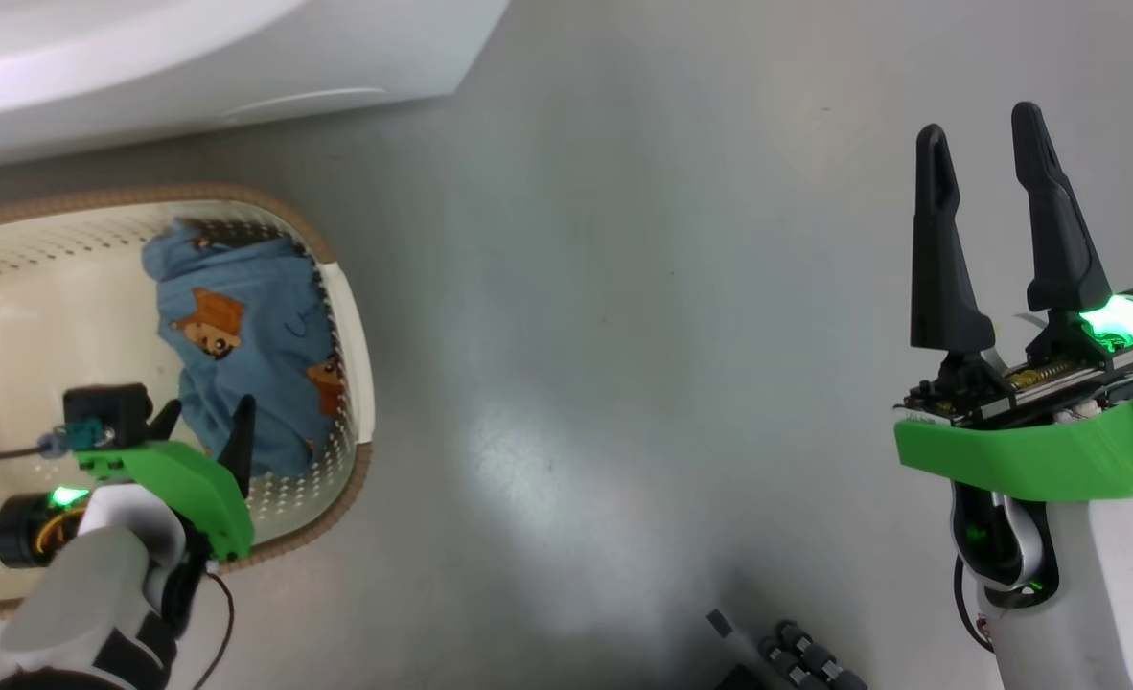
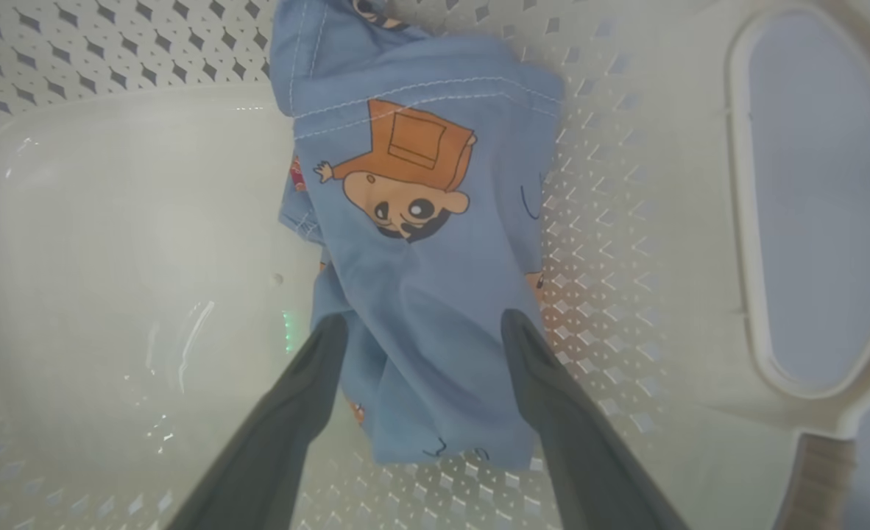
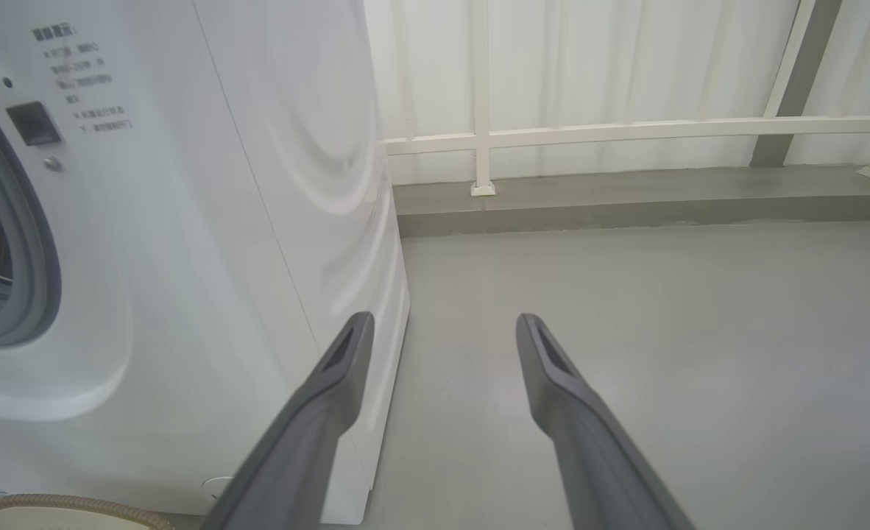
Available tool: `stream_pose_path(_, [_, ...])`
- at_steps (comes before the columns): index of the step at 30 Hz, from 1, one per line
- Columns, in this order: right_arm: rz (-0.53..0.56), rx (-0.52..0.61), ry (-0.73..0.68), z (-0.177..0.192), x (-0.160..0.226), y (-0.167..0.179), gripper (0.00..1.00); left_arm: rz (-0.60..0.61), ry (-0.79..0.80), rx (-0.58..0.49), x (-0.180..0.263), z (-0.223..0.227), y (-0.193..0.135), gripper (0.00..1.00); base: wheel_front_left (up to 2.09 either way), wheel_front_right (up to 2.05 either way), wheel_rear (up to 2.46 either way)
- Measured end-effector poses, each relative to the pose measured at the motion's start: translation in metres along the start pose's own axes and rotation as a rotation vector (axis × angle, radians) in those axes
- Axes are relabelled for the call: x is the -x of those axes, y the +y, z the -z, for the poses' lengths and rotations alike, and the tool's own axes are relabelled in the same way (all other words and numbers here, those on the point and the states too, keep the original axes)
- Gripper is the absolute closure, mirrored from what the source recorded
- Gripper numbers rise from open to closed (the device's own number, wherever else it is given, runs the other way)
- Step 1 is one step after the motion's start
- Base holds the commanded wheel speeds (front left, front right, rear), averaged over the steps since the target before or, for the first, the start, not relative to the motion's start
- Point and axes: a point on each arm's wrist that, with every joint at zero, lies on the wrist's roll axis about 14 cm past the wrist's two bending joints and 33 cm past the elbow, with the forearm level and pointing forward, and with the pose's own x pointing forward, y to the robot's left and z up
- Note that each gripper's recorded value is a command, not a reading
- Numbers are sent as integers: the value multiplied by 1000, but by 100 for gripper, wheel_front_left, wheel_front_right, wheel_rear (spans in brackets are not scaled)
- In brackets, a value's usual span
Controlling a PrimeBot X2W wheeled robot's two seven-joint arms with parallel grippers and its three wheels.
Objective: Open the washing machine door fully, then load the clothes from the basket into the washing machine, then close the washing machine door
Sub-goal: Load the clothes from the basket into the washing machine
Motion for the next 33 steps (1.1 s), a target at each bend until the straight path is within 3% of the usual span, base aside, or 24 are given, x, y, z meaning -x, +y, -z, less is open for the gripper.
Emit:
stream_pose_path(24, [31, 19, 42, 13, 3, -14, 0, 87, 143, 7, -40, 6, -12, 0, 0, 0, 0])
stream_pose_path(25, [32, 21, 42, 13, 3, -14, 0, 83, 147, 7, -40, 6, -11, 22, 0, 0, 0])
stream_pose_path(26, [33, 22, 40, 12, 4, -14, 0, 82, 146, 8, -41, 4, -11, 78, 0, 0, 0])
stream_pose_path(27, [32, 22, 38, 11, 4, -14, 0, 84, 143, 7, -41, 2, -12, 100, 0, 0, 0])
stream_pose_path(33, [27, 22, 23, 6, 3, -12, 0, 86, 112, 21, -37, -5, -14, 100, 0, 0, 0])
